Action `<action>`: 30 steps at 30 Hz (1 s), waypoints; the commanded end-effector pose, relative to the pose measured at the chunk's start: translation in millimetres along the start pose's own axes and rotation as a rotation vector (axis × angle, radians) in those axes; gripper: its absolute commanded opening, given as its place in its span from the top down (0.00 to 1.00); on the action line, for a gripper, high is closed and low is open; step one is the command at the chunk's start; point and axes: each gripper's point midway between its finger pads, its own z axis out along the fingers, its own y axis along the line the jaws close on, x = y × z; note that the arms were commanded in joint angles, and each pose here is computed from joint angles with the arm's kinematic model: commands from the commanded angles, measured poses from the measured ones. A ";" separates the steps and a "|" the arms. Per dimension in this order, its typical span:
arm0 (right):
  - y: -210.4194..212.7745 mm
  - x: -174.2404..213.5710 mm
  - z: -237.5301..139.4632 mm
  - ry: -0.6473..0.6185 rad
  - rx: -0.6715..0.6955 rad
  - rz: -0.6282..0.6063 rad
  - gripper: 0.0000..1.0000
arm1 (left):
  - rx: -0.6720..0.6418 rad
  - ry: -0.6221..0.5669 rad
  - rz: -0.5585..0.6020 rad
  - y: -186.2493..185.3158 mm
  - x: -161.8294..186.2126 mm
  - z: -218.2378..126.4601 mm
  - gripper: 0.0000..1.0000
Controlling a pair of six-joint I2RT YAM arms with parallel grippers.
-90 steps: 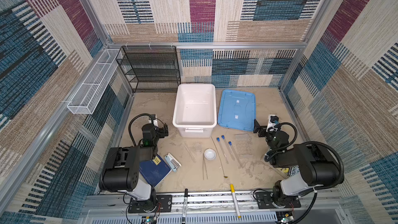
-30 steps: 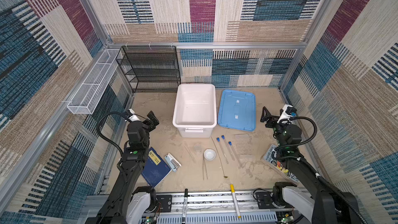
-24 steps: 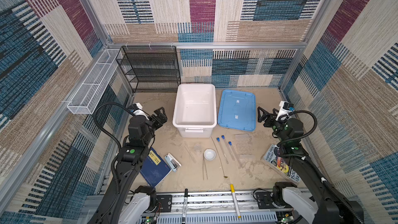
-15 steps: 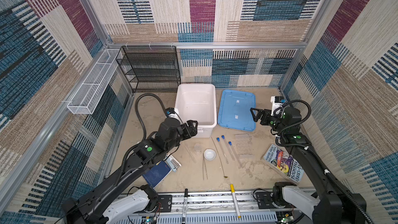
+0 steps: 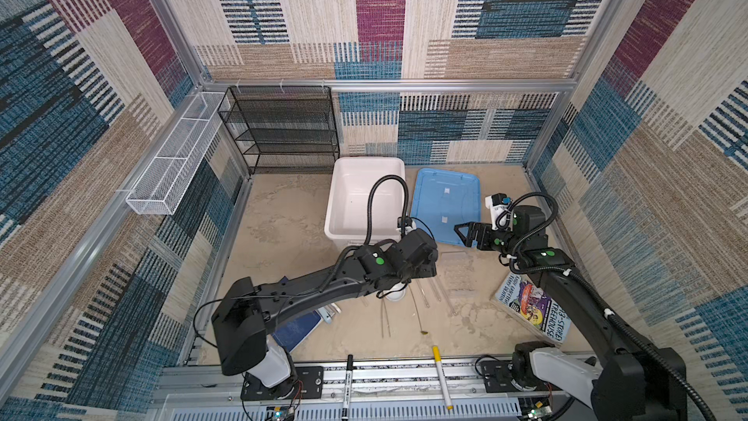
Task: Organize the chemistry lab equipment
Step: 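Reach the left gripper over the blue-capped test tubes while the right arm moves inward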
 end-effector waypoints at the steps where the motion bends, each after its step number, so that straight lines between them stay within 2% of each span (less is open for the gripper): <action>1: -4.0 -1.0 -0.6 -0.019 0.023 0.009 0.01 | -0.015 0.045 -0.037 -5.5 9.7 22.6 0.34; 10: -20.2 10.6 -0.6 -0.018 0.095 0.033 0.00 | -0.185 0.064 0.012 21.4 24.2 74.6 0.46; 13: -23.0 8.8 -3.0 -0.024 0.117 0.032 0.01 | -0.272 0.108 -0.012 37.3 31.3 81.4 0.50; 18: -24.9 9.3 -6.5 -0.034 0.133 0.026 0.01 | -0.311 0.139 -0.049 58.4 41.8 97.4 0.53; 22: -25.8 12.2 -7.9 -0.037 0.136 0.028 0.01 | -0.307 0.157 -0.061 59.7 43.2 102.8 0.54; 30: -26.5 10.1 -9.8 -0.047 0.145 0.025 0.01 | -0.354 0.160 -0.025 66.6 42.7 110.8 0.61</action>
